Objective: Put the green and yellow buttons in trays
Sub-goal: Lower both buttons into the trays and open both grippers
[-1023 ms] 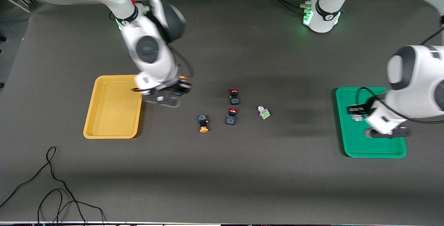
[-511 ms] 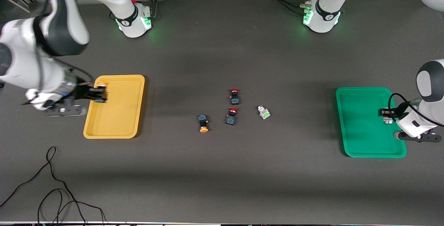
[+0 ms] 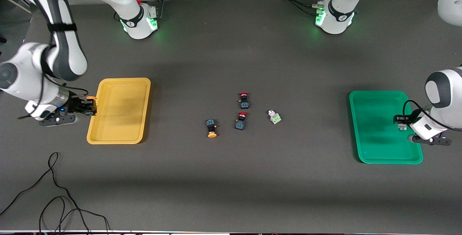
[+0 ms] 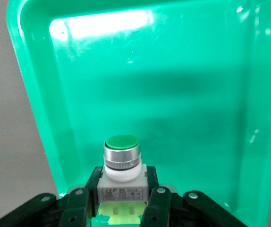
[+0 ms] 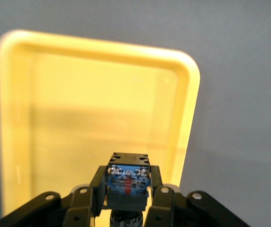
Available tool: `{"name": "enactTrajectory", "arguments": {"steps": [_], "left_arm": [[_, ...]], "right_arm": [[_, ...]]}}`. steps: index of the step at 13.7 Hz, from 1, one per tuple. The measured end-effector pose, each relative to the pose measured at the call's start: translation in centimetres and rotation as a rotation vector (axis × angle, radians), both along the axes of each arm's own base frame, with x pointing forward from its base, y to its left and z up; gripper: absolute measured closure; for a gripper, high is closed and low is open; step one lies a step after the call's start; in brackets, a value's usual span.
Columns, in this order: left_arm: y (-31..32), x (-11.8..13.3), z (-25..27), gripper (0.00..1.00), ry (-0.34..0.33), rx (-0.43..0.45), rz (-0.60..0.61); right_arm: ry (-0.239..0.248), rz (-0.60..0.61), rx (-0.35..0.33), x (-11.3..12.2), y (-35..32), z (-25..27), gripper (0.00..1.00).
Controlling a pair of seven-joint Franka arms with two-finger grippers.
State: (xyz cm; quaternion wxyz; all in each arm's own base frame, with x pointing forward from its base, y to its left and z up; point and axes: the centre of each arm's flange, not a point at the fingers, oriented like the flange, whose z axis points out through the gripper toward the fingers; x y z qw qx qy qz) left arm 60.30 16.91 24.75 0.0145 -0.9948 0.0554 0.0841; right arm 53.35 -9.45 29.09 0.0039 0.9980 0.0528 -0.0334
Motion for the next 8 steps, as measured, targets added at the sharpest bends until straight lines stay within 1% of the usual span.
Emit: {"name": "enactTrajectory", "arguments": {"steps": [3, 6, 7, 8], "left_arm": [[1.4, -0.4, -1.8, 0.59, 0.002, -0.008, 0.005], [1.8, -0.6, -3.5, 0.59, 0.007, -0.014, 0.011], [1.8, -0.7, -4.1, 0.59, 0.009, -0.018, 0.013], [1.8, -0.7, -4.6, 0.59, 0.008, -0.023, 0.017]], "right_arm": [[0.008, 0.010, 0.017, 0.1, -1.0, -4.9, 0.59], [0.017, 0.010, -0.003, 1.0, -1.0, -6.5, 0.59], [0.014, 0.008, -0.006, 1.3, -0.9, -6.5, 0.53], [0.009, 0.008, -0.007, 1.6, -0.9, -6.4, 0.44]]}}
